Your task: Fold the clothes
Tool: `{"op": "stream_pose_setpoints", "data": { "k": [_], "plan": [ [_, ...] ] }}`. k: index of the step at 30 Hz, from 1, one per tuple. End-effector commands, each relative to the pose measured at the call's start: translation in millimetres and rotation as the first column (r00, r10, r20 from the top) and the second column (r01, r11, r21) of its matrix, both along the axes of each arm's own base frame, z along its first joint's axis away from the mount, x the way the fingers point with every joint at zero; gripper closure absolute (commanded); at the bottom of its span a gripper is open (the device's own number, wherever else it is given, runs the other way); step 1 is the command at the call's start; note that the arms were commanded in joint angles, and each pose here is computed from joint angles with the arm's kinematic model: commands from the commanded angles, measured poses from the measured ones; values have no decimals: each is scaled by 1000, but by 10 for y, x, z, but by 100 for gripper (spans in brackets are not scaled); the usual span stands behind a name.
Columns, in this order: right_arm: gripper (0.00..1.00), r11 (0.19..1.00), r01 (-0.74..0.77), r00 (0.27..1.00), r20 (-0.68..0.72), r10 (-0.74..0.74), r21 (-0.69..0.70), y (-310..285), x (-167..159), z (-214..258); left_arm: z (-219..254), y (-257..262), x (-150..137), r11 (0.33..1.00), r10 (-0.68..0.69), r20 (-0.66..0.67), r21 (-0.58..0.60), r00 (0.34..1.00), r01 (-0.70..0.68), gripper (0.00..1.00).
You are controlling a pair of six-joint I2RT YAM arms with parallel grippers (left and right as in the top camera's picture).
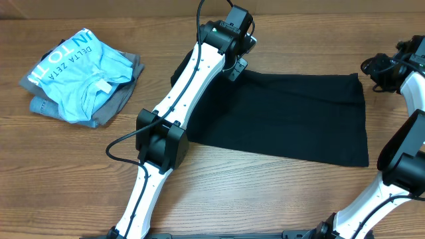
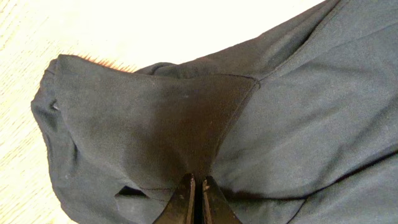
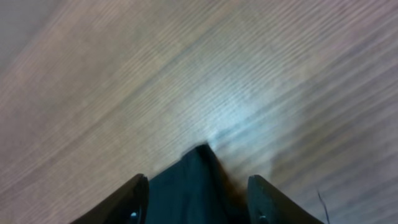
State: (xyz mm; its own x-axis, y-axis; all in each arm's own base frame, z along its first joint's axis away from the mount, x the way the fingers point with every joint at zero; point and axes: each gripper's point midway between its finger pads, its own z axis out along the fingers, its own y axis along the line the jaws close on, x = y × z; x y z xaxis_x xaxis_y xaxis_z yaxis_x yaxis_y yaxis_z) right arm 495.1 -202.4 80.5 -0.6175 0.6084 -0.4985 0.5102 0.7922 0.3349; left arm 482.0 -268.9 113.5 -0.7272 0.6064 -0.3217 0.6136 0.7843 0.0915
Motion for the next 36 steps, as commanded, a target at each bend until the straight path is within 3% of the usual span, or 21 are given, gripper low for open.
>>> {"op": "stream_pose_setpoints", "data": {
  "k": [1,5,7,8,9,12,17,19,21,24,27,36],
  "plan": [
    [45,1000,-15,999,37,16,-20,20,177,-13,103,-35,21,999,-15,11,-38,1000,16,95],
    [45,998,-57,997,-49,58,22,235,242,-678,99,-55,-5,999,-21,-1,-49,1000,21,94],
    [55,998,-61,994,-87,64,36,291,199,-831,98,-79,-20,998,-27,-9,-63,1000,26,94],
    [80,998,-51,994,-100,53,23,265,177,-840,99,-80,-20,998,-27,-8,-63,1000,26,94],
    [96,999,-48,993,-106,50,24,256,154,-812,93,-73,-31,998,-27,-13,-60,1000,26,95],
    [96,999,-33,998,-46,34,4,156,163,-423,66,35,-62,1000,-12,-30,-19,999,12,96],
    [96,998,-15,995,97,21,-65,108,89,610,121,251,-100,996,16,-20,83,1000,-14,96],
    [96,998,-13,995,94,19,-65,127,18,715,206,279,-131,996,18,-15,86,1000,-17,96],
    [96,999,-10,999,40,12,-46,174,-116,684,230,322,-216,995,18,-41,99,999,-14,95],
    [96,1000,27,981,-193,-29,-11,247,-591,375,168,318,-508,997,-1,-174,78,985,15,94],
    [96,992,126,923,-369,-109,22,298,-1010,218,151,272,-796,999,-30,-301,29,953,40,93],
    [96,982,158,748,-662,-50,105,614,-1869,-137,-172,409,-1203,995,-1,-492,88,871,51,90]
  ]
}}
